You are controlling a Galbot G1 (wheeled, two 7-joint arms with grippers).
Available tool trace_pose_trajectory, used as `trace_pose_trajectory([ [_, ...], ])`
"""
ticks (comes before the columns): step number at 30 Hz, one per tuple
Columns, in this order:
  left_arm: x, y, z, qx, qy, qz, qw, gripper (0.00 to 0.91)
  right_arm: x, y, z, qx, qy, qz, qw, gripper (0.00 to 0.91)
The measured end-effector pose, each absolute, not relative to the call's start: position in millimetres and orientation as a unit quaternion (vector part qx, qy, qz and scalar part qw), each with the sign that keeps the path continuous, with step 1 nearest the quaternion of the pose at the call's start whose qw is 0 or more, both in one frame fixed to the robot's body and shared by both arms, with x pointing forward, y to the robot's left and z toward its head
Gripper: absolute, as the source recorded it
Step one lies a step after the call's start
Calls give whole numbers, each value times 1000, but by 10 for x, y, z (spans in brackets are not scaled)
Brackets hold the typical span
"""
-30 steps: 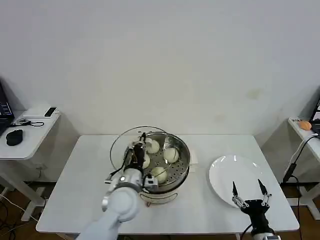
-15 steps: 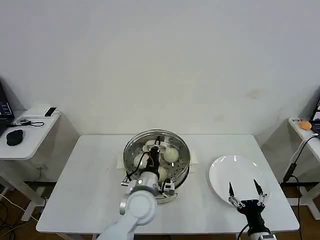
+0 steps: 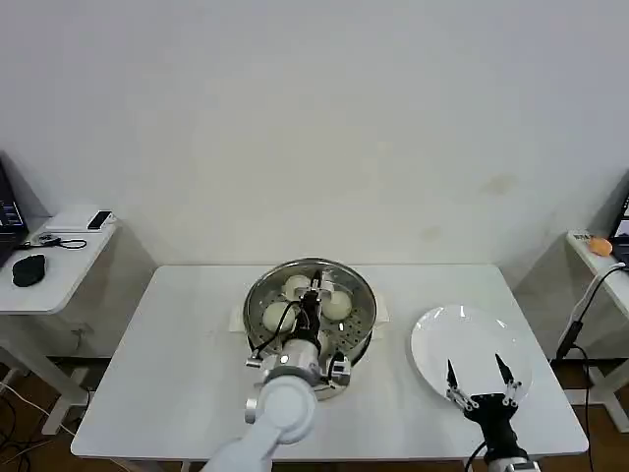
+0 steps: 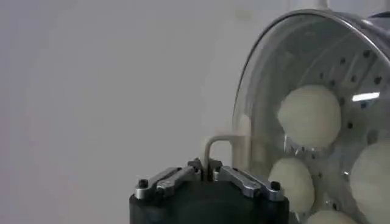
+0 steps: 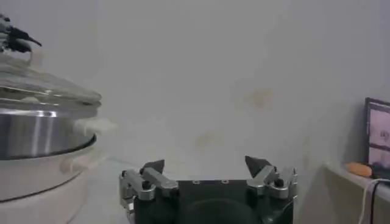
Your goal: Take steamed baozi put them in steamer then cover it.
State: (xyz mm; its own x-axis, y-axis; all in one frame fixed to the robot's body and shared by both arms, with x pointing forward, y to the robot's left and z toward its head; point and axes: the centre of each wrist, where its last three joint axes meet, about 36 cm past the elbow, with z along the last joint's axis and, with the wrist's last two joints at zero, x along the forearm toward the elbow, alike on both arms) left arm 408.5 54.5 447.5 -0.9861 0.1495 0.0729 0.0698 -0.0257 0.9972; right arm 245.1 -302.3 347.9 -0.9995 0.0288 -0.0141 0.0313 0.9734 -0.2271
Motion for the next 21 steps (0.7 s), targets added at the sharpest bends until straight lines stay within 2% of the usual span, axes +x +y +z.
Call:
trace_pose_trajectory([
  [21,4150,596,4435,73,697,713,13,0,2451,-2990,3457,8,993,-114,4,907],
])
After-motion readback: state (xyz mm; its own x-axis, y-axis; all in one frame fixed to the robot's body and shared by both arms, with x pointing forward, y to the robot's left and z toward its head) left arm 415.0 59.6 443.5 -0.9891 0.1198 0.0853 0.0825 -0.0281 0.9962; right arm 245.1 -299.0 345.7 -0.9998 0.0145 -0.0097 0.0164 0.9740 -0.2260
